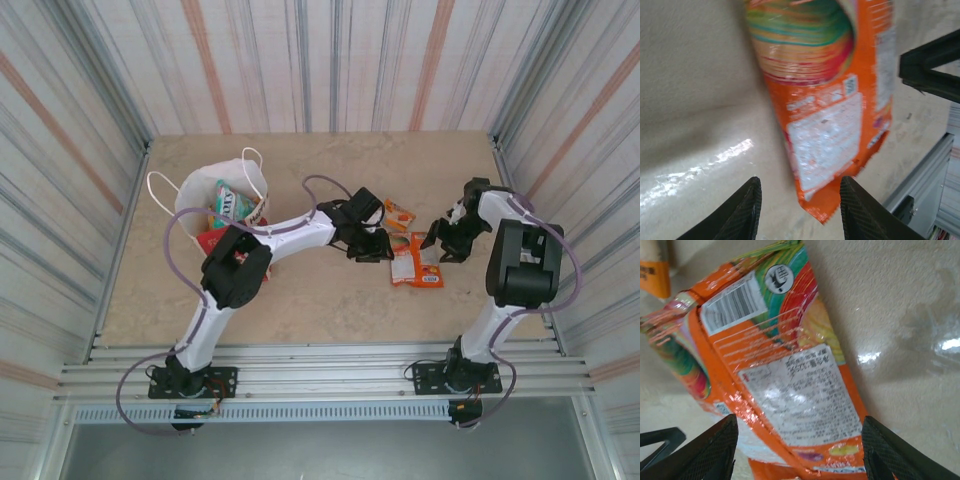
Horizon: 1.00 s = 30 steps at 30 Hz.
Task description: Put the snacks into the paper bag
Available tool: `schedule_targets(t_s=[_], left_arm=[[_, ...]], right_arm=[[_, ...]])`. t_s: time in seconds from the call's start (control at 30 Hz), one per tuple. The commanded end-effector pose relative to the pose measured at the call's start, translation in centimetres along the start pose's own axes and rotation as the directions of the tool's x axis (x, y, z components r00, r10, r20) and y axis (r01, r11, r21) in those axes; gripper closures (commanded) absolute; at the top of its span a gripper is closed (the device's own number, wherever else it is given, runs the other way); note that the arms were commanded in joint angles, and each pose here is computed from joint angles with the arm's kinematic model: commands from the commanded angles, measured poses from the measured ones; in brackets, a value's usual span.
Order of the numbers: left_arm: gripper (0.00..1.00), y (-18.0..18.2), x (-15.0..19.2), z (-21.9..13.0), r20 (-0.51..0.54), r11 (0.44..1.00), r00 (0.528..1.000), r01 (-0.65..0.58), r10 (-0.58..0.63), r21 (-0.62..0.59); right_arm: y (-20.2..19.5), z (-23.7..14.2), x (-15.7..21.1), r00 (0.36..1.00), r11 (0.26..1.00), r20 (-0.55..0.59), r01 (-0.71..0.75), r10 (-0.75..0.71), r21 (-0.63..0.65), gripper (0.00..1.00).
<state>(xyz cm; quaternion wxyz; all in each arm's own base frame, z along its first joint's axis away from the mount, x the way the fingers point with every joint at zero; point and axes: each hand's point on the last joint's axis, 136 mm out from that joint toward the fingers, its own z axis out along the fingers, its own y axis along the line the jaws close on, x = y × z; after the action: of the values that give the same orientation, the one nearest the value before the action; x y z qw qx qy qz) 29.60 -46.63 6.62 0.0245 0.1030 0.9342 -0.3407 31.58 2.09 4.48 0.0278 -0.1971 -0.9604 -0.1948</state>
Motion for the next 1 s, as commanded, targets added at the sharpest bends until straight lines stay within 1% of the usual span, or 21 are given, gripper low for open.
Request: schedule_targets(t_s=[0.0, 0.37, 0.5, 0.67, 0.83, 0.97], left_arm=[[0.54, -0.7, -1.0, 0.4, 0.022, 0.999, 0.999, 0.033, -0.033, 0.018], [0.55, 0.5, -1.2, 4.5, -0.020, 0.992, 0.993, 0.120, -0.119, 0.051], [0.56, 0.4, -1.3, 5.6, -0.029, 0.986, 0.989, 0.148, -0.146, 0.081], [0.57, -0.2, -1.8, 6.3, -0.021, 0.979, 0.987, 0.159, -0.158, 0.131], [0.68, -1.2, -2.5, 5.7, 0.007, 0.977, 0.989, 0.144, -0.147, 0.155], [0.78, -2.4, -3.1, 3.4, 0.053, 0.987, 0.995, 0.081, -0.089, 0.139]], right_arm=[[0.3, 0.4, -0.3, 1.000, 1.000, -0.009, -0.004, 0.004, -0.023, 0.35], [0.2, 1.8, 0.0, 0.999, 0.999, -0.051, -0.013, 0.011, -0.050, 0.44], [0.2, 2.4, 0.3, 0.997, 0.998, -0.071, -0.020, 0.016, -0.062, 0.47], [1.0, 2.9, 0.5, 0.996, 0.993, -0.085, -0.028, 0.019, -0.114, 0.50], [2.3, 2.5, 0.6, 0.997, 0.983, -0.076, -0.029, 0.015, -0.183, 0.51], [2.8, 0.5, 0.3, 1.000, 0.981, -0.017, -0.009, 0.005, -0.196, 0.49]])
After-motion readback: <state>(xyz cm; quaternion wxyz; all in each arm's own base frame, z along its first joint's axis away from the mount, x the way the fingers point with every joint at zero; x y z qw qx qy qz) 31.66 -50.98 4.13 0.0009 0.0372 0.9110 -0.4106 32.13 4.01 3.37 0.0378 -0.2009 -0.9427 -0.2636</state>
